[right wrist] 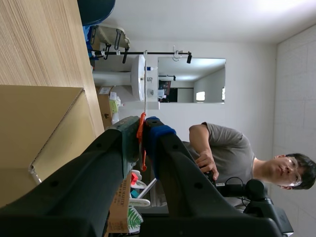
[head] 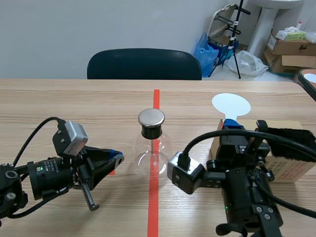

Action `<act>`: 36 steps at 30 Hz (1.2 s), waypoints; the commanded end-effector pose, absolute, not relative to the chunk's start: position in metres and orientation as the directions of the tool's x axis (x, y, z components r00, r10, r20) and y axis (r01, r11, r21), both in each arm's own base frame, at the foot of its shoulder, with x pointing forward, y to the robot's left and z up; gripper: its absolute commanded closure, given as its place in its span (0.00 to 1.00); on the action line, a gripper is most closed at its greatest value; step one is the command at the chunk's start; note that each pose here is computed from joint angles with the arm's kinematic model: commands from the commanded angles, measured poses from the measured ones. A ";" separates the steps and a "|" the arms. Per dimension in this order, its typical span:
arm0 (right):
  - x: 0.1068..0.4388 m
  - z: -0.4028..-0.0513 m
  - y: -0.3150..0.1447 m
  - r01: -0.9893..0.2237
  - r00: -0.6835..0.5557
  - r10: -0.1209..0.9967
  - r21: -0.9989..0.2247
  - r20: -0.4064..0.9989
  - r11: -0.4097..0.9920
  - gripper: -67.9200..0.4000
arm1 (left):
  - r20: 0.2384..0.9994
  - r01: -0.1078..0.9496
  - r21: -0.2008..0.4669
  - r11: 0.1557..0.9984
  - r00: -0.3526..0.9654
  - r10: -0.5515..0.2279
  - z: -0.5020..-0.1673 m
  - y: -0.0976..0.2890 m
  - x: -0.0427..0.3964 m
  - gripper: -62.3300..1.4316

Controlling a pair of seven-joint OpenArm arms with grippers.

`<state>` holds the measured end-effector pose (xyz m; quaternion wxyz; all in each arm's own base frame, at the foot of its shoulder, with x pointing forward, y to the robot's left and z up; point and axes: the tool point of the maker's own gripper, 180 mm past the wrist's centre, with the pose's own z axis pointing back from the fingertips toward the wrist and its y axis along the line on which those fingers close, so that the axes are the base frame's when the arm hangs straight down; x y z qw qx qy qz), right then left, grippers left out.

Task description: Do the electroscope experiment

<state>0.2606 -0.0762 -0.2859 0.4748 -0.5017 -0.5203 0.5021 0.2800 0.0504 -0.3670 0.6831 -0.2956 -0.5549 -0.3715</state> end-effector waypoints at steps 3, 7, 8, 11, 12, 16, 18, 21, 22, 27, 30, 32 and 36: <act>0.267 -0.270 -0.079 0.098 -0.038 0.999 -0.995 -0.001 0.003 0.97 | 0.986 0.838 0.012 0.546 0.082 -0.147 -0.356 0.046 0.283 0.93; 0.267 -0.270 -0.079 0.098 -0.038 0.999 -0.995 -0.001 0.003 0.97 | 0.986 0.838 0.012 0.546 0.082 -0.147 -0.356 0.046 0.283 0.93; 0.267 -0.270 -0.079 0.098 -0.038 0.999 -0.995 -0.001 0.003 0.97 | 0.986 0.838 0.012 0.546 0.082 -0.147 -0.356 0.046 0.283 0.93; 0.267 -0.270 -0.079 0.098 -0.038 0.999 -0.995 -0.001 0.003 0.97 | 0.986 0.838 0.012 0.546 0.082 -0.147 -0.356 0.046 0.283 0.93; 0.267 -0.270 -0.079 0.098 -0.038 0.999 -0.995 -0.001 0.003 0.97 | 0.986 0.838 0.012 0.546 0.082 -0.147 -0.356 0.046 0.283 0.93; 0.267 -0.270 -0.079 0.098 -0.038 0.999 -0.995 -0.001 0.003 0.97 | 0.986 0.838 0.012 0.546 0.082 -0.147 -0.356 0.046 0.283 0.93; 0.267 -0.270 -0.079 0.098 -0.038 0.999 -0.995 -0.001 0.003 0.97 | 0.986 0.838 0.012 0.546 0.082 -0.147 -0.356 0.046 0.283 0.93; 0.267 -0.270 -0.079 0.098 -0.038 0.999 -0.995 -0.001 0.003 0.97 | 0.986 0.838 0.012 0.546 0.082 -0.147 -0.356 0.046 0.283 0.93; 0.267 -0.270 -0.079 0.098 -0.038 0.999 -0.995 -0.001 0.003 0.97 | 0.986 0.838 0.012 0.546 0.082 -0.147 -0.356 0.046 0.283 0.93; 0.267 -0.270 -0.079 0.098 -0.038 0.999 -0.995 -0.001 0.003 0.97 | 0.986 0.838 0.012 0.546 0.082 -0.147 -0.356 0.046 0.283 0.93; 0.267 -0.270 -0.079 0.098 -0.038 0.999 -0.995 -0.001 0.003 0.97 | 0.986 0.838 0.012 0.546 0.082 -0.147 -0.356 0.046 0.283 0.93; 0.267 -0.270 -0.079 0.098 -0.038 0.999 -0.995 -0.001 0.003 0.97 | 0.986 0.838 0.012 0.546 0.082 -0.147 -0.356 0.046 0.283 0.93; 0.267 -0.270 -0.079 0.098 -0.037 0.999 -0.995 -0.001 0.003 0.97 | 0.986 0.838 0.012 0.546 0.082 -0.147 -0.356 0.046 0.283 0.93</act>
